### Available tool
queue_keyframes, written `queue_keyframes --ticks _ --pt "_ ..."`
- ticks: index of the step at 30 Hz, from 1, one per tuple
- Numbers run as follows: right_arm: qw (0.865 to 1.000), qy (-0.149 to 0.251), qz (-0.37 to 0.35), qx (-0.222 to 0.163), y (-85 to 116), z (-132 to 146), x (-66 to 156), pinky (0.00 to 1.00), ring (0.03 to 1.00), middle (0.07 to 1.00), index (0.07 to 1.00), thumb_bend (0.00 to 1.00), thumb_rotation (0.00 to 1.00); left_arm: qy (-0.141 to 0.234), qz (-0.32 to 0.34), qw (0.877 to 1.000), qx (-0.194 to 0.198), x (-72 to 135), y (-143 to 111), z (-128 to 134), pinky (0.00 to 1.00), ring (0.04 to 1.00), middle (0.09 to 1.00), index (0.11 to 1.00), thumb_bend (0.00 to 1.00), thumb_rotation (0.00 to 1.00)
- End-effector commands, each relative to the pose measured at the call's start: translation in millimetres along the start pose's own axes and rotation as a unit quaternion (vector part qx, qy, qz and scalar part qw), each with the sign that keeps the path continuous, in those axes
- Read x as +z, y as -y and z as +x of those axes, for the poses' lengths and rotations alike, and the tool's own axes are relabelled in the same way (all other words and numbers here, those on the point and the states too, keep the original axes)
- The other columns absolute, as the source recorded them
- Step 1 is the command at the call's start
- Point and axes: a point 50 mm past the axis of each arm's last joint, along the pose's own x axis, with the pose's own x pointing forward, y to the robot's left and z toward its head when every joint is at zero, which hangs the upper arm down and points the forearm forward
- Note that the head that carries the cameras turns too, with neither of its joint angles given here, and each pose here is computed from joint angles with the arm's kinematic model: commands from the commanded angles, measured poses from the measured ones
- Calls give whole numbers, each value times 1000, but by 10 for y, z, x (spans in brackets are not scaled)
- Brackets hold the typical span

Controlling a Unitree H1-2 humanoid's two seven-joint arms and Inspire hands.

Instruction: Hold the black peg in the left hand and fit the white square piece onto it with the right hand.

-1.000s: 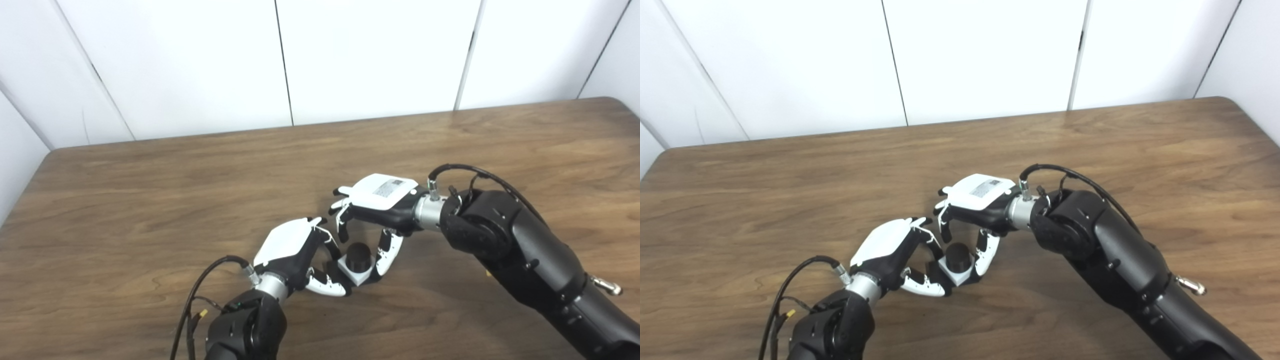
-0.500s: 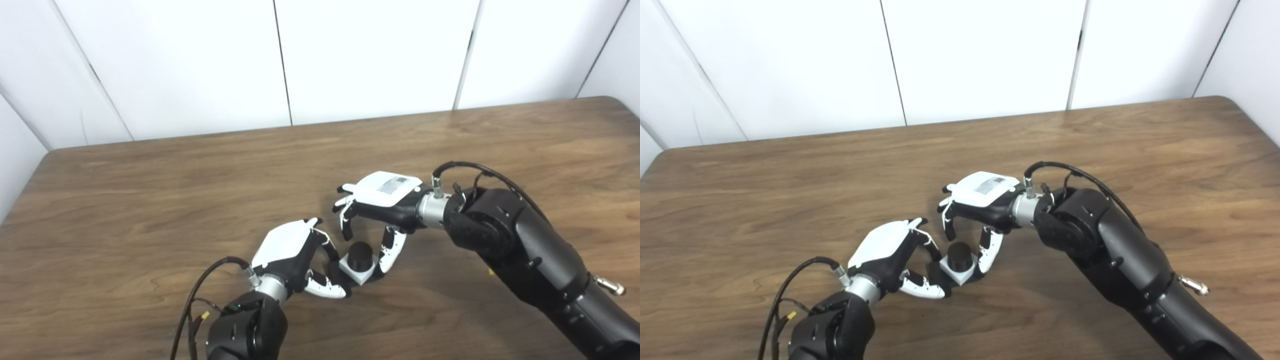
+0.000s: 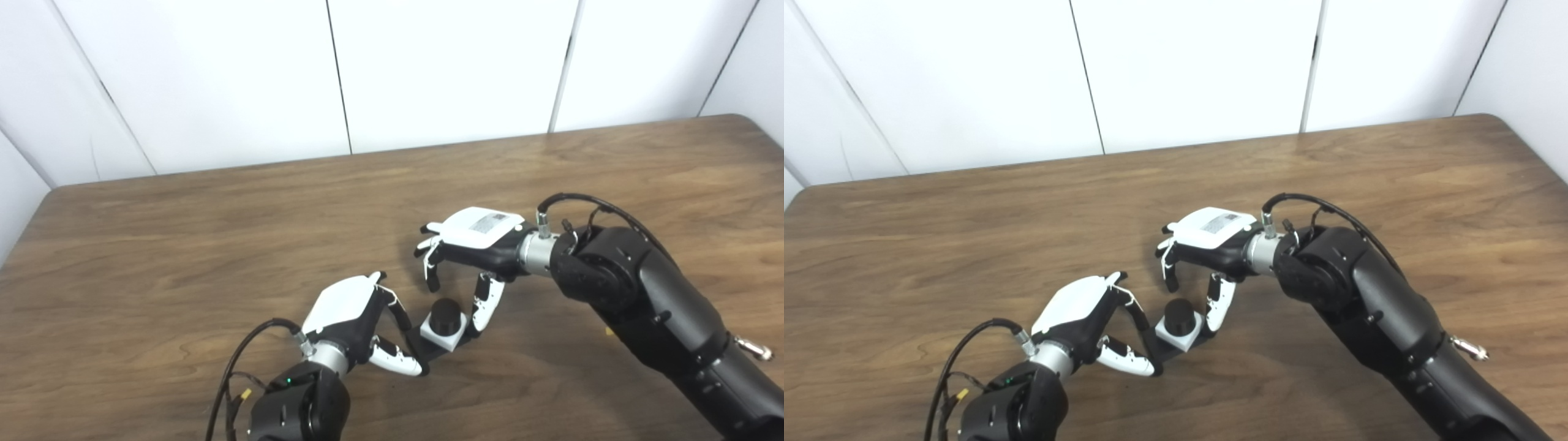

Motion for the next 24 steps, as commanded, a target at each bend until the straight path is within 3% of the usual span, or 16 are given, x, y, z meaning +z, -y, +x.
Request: queue_keyframes --ticks 1,8,15,24 --pt "999 -1 -16 -34 238 -69 -22 900 1000 900 618 980 225 -2 11 1000 7 -28 -38 -30 1000 1000 1000 578 997 259" --pt "999 -6 -16 -37 292 -108 -60 887 1000 898 615 988 232 -7 10 1000 18 -34 -98 -48 1000 1000 1000 585 1000 266" --pt "999 -4 -9 -42 355 -177 -117 871 1000 899 621 989 248 -5 14 999 34 -42 -157 -99 1000 1000 1000 707 1000 298" --pt "998 -5 5 -55 419 -268 -178 848 1000 891 606 997 228 -14 31 998 45 -73 -294 -203 1000 1000 1000 799 1000 326"
